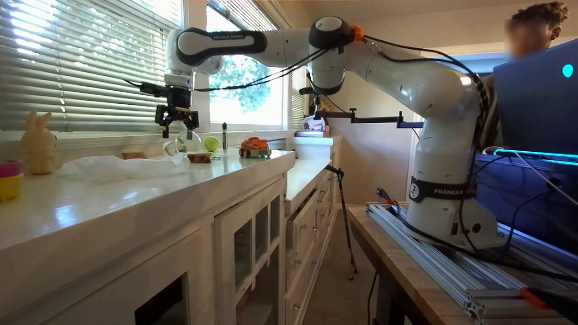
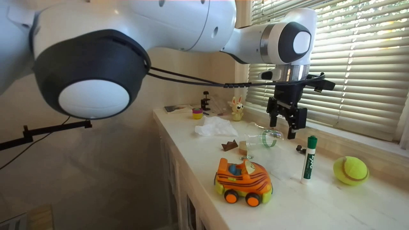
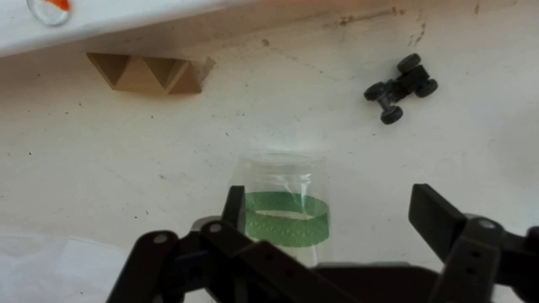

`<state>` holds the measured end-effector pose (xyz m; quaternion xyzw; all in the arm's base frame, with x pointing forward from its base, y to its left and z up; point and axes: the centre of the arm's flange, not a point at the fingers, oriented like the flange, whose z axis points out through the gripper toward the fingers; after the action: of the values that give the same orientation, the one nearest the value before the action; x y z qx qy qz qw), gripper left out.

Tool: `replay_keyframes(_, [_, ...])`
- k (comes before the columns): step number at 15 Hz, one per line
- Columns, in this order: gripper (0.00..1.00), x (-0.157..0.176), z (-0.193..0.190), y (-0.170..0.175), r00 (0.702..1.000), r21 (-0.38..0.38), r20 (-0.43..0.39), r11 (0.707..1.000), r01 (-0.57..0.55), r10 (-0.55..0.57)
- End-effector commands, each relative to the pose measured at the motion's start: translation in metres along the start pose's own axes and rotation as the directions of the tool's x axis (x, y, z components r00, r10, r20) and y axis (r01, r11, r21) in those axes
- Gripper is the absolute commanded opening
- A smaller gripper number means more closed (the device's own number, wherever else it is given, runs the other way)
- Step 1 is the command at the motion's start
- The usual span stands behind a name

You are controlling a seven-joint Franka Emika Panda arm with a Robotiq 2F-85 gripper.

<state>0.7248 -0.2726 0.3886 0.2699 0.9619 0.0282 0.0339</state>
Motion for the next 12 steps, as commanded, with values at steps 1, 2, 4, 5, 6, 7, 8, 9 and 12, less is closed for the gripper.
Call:
replay_keyframes(1, [1.0, -0.03, 0.005, 0.004, 0.999, -0.017, 0.016, 0.999, 0.041, -0.041])
replay_keyframes(2, [1.0, -0.031, 0.009, 0.006, 0.999, -0.022, 0.011, 0.999, 0.043, -0.043])
replay_keyframes(4, [1.0, -0.031, 0.013, 0.01, 0.999, -0.029, 0.007, 0.998, 0.047, -0.047])
replay_keyframes(5, [1.0, -0.031, 0.015, 0.011, 0.999, -0.029, 0.006, 0.998, 0.047, -0.047])
replay_keyframes(6, [1.0, -0.032, 0.017, 0.011, 0.999, -0.03, 0.006, 0.998, 0.048, -0.048])
replay_keyframes(7, [1.0, -0.032, 0.018, 0.011, 0.999, -0.03, 0.005, 0.998, 0.048, -0.048])
replay_keyframes(8, [1.0, -0.032, 0.019, 0.011, 0.999, -0.03, 0.005, 0.998, 0.047, -0.047])
replay_keyframes(9, [0.96, -0.032, 0.02, 0.011, 0.999, -0.031, 0.004, 0.998, 0.048, -0.048])
replay_keyframes(12, [0.7, -0.033, 0.021, 0.011, 0.999, -0.033, 0.003, 0.998, 0.047, -0.046])
